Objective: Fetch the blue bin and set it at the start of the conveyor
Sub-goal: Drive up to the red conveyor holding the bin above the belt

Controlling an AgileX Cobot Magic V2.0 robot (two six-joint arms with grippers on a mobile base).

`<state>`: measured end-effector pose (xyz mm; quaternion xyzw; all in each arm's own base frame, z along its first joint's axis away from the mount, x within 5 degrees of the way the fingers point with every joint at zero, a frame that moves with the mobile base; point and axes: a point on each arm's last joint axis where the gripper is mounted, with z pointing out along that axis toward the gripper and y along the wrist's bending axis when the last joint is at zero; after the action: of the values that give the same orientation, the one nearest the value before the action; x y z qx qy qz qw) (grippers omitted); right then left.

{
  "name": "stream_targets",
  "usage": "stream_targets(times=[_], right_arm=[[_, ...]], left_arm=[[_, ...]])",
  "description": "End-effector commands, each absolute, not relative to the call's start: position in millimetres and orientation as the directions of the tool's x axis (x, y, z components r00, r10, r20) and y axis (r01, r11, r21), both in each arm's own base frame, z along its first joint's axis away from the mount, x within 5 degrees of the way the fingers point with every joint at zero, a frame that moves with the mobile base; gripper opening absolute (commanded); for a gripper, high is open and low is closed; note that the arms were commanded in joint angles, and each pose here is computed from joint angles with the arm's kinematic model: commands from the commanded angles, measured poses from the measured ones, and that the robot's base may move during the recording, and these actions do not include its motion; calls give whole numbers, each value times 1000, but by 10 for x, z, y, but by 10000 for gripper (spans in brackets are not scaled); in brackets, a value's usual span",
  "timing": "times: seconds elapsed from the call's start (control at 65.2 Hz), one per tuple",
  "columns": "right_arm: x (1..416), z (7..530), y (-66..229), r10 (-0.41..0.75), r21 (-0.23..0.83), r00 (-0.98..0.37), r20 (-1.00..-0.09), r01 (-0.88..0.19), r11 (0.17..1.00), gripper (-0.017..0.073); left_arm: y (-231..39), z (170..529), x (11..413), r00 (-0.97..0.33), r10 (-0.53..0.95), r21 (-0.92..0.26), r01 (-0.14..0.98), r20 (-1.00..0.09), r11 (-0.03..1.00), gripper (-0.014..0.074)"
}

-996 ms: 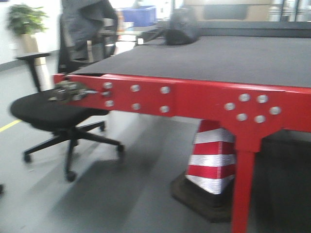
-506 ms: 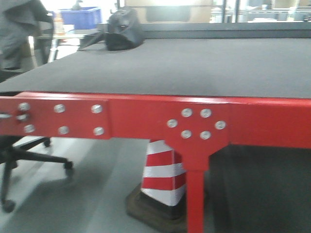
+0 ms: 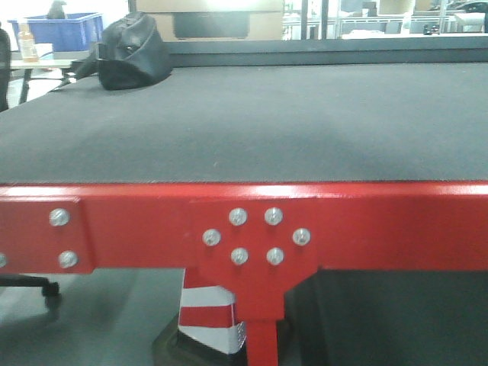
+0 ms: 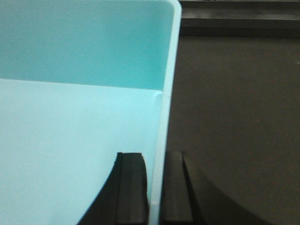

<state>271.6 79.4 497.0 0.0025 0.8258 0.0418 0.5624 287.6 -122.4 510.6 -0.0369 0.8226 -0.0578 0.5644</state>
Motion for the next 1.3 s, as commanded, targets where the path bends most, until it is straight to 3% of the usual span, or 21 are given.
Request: stream_targets(times=[0.0,1.288], right_arm=[[2666,5064,766,38,58,-313,-949,-54,997,-154],[2661,5046,758,37,55,-332,-943,-44,998,-154]], left_arm=[[-1204,5184,2876,-303,-118,-129,15,-946,992,-111],[-1204,5184,2876,-303,-118,-129,15,-946,992,-111]])
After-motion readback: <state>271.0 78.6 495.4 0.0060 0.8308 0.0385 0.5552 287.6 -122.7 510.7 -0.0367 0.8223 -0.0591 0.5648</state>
